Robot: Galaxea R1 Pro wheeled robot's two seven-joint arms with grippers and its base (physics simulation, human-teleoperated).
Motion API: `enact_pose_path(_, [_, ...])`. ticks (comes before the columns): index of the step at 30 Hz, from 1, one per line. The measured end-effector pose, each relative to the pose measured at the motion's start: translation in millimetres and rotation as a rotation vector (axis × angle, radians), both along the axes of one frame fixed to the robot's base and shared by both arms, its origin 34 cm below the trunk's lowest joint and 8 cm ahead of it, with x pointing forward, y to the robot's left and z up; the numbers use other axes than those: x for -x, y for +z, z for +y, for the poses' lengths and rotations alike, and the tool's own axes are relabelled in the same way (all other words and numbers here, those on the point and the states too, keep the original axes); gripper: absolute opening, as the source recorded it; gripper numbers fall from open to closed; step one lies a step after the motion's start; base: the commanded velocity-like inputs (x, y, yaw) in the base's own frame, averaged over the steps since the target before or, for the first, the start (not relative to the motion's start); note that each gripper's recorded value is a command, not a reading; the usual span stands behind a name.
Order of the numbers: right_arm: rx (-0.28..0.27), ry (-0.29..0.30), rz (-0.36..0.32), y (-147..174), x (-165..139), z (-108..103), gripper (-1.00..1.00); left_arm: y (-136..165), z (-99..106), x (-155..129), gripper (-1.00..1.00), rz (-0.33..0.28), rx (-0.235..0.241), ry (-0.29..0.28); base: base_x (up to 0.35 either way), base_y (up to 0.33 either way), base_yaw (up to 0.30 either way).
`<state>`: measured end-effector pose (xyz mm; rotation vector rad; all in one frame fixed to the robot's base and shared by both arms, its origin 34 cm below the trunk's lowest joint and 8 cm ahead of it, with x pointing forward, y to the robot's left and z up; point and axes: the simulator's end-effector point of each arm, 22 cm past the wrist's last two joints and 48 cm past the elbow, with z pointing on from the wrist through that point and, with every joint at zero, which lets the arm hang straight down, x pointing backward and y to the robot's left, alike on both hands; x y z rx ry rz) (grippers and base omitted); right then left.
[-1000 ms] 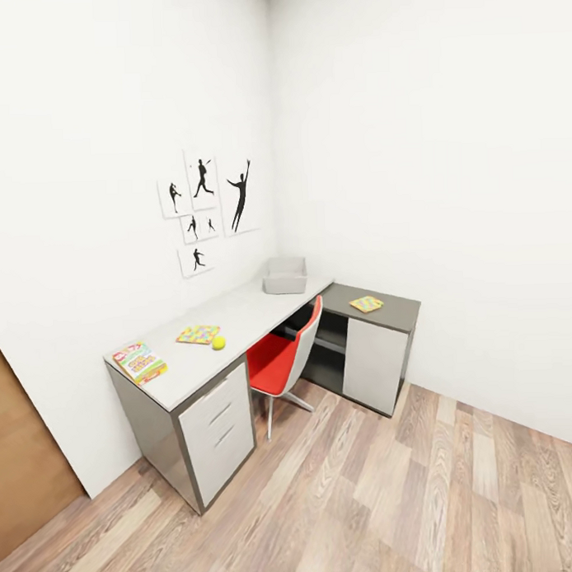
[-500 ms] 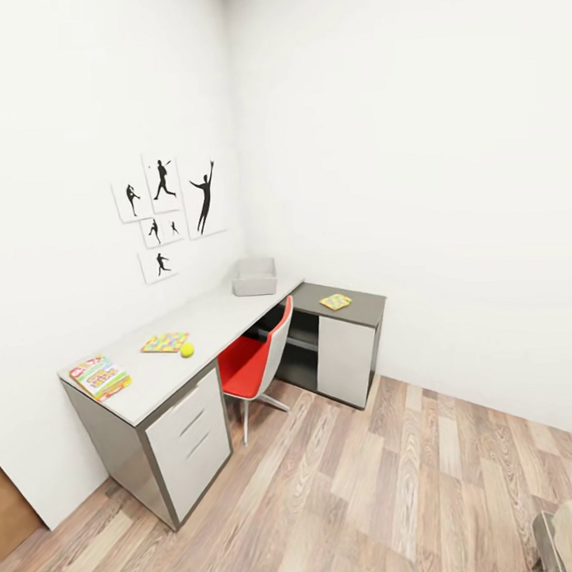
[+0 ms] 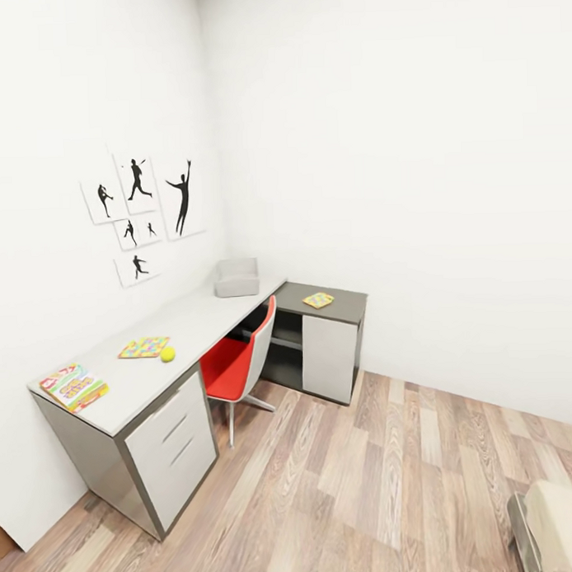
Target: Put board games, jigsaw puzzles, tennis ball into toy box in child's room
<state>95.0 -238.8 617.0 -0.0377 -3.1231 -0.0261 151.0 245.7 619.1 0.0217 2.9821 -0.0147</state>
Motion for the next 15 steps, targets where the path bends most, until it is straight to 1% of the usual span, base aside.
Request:
enact_pose_path(7, [0.000,-0.001,-0.009,0.0,-1.6,-0.1,1.00,-0.1,0.3,1.0,1.00,0.003,-0.001,0.000,0.000,0.000,-0.162])
enact_pose_path(15, [0.002,-0.002,-0.016,0.0,-3.0,-1.2,1.00,-0.1,0.3,1.4,1.00,0.004,-0.001,0.000,0.000,0.000,-0.243])
